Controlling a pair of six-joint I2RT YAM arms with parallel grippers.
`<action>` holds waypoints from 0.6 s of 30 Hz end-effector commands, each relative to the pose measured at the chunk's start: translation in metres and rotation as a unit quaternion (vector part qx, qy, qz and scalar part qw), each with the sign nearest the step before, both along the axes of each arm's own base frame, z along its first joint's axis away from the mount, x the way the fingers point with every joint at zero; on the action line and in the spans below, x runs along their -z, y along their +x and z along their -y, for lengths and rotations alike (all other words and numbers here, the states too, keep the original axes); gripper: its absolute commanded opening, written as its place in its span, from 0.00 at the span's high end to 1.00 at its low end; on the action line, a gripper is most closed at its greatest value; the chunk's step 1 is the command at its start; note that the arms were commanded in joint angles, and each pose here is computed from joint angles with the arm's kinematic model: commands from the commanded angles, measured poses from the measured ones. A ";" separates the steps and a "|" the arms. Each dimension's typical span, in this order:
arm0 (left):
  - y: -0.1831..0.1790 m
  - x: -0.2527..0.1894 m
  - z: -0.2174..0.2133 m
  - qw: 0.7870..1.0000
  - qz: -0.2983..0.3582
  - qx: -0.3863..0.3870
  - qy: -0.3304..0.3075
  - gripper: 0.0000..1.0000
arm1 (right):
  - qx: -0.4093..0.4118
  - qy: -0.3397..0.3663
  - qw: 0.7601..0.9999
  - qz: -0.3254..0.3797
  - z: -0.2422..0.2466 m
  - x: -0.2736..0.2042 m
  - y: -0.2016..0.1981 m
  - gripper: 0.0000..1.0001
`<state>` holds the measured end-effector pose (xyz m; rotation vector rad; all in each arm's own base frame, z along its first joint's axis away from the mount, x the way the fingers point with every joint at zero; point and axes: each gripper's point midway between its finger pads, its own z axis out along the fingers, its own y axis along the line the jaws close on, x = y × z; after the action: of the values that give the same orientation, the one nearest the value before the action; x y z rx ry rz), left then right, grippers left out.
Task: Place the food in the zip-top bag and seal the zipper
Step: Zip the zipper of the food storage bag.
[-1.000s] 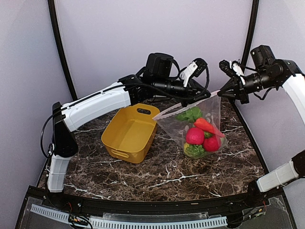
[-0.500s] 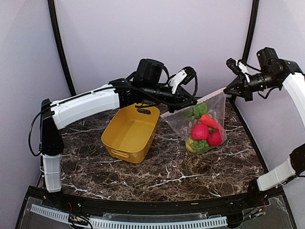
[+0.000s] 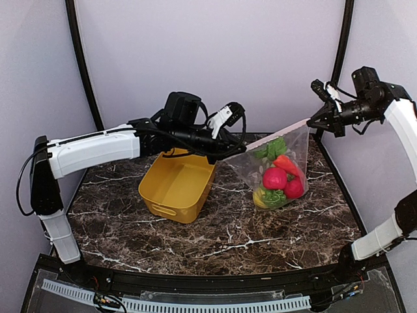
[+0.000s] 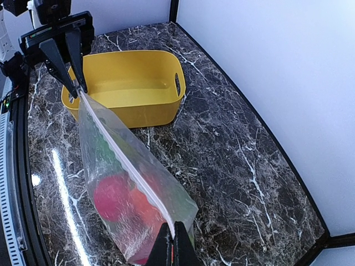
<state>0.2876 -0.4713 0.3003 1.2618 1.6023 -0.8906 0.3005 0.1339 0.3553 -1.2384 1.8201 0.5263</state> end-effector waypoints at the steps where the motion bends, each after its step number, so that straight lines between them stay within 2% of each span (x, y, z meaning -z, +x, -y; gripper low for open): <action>1: -0.001 0.013 -0.026 0.999 -0.015 -0.023 0.028 0.99 | 0.022 0.000 0.999 0.044 0.010 -0.012 0.018 1.00; 18: -0.003 0.030 -0.055 0.997 -0.018 -0.053 0.053 0.99 | 0.023 0.004 0.999 0.041 0.009 -0.011 0.018 1.00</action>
<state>0.2849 -0.4411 0.2853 1.2275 1.6502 -0.8363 0.3034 0.1343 0.3549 -1.2332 1.8128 0.5262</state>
